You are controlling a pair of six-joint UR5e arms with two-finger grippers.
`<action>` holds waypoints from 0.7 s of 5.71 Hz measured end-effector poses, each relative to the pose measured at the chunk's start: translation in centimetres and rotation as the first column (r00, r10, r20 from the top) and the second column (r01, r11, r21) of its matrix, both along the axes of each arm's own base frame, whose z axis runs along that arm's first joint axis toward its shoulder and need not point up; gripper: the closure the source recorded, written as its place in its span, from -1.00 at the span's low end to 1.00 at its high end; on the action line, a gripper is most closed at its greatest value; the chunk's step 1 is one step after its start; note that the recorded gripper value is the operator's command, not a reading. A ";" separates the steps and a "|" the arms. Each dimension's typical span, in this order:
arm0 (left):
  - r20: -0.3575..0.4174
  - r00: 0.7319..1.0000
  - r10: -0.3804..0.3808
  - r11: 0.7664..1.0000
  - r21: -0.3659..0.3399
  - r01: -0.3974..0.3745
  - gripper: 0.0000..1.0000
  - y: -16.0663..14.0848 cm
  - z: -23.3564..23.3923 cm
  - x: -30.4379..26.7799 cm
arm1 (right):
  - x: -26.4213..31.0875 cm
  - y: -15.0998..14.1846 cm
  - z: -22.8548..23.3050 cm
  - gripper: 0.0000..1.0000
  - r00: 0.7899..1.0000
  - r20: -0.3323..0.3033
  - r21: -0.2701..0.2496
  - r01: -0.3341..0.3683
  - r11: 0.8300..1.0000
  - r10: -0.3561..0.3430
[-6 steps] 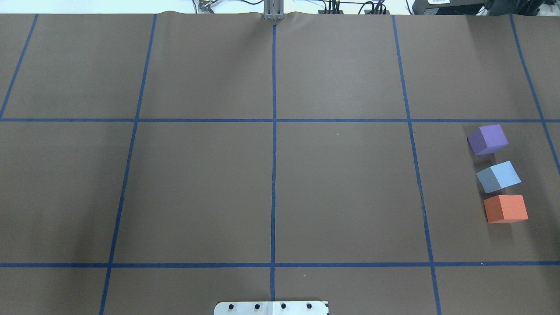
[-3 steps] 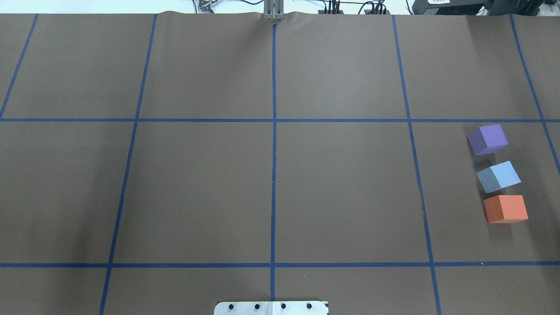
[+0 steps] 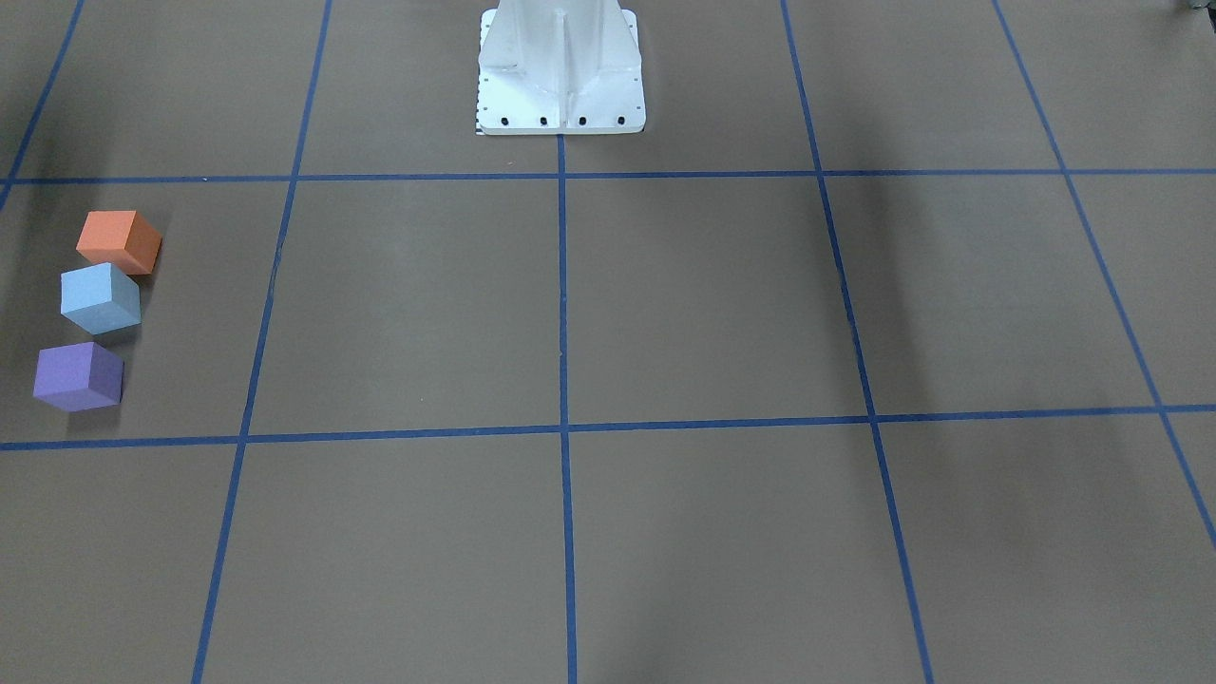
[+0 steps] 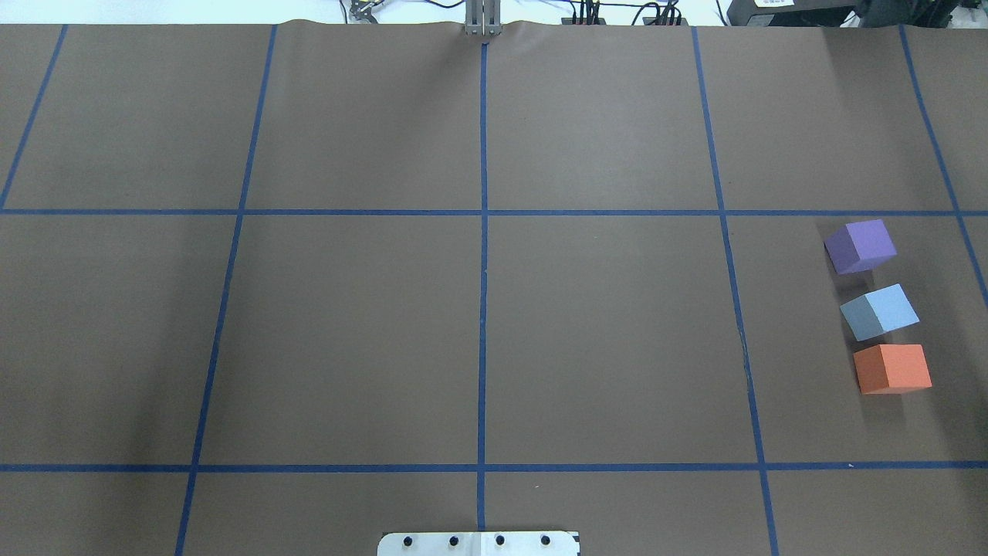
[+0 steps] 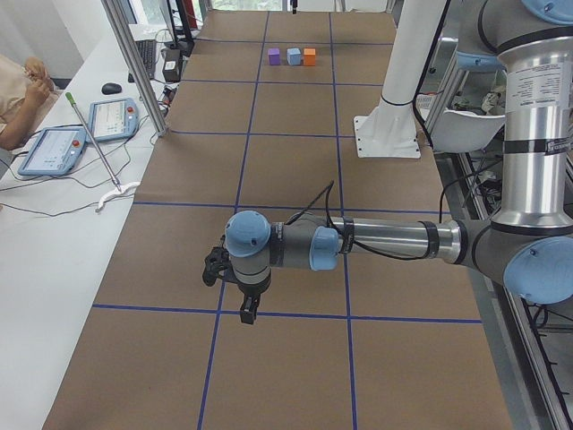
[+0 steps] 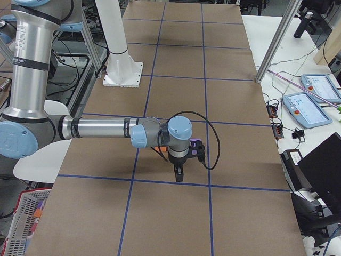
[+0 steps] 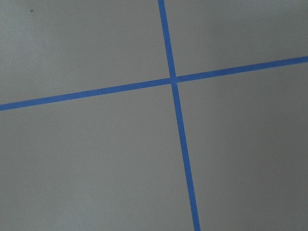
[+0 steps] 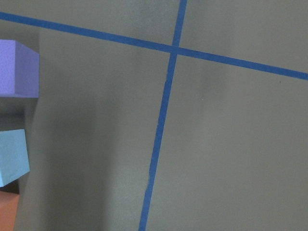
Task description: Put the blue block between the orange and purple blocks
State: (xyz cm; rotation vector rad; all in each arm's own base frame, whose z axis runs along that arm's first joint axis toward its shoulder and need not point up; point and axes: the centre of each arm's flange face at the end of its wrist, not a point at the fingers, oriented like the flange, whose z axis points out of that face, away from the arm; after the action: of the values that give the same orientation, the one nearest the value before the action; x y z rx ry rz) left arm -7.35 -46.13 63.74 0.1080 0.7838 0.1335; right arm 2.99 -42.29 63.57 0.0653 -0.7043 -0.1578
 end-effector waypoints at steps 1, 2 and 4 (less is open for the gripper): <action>0.000 1.000 0.000 1.000 0.002 0.000 -1.00 0.0 -0.1 0.0 | 0.0 0.0 -0.1 -1.00 1.000 0.002 0.004 0.000 1.000 0.000; 0.001 1.000 0.001 1.000 0.004 -0.001 -1.00 0.0 -0.2 0.0 | 0.0 -0.1 -0.1 -1.00 1.000 0.004 0.012 0.000 1.000 0.000; 0.001 1.000 0.001 1.000 0.006 -0.001 -1.00 0.0 -0.2 0.0 | 0.0 -0.2 0.0 -1.00 1.000 0.005 0.020 0.000 1.000 0.000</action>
State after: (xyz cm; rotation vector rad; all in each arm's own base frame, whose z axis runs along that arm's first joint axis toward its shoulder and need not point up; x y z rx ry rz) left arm -7.36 -46.15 63.50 0.1133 0.7823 0.1371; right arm 2.95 -42.46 63.56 0.0850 -0.7082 -0.1648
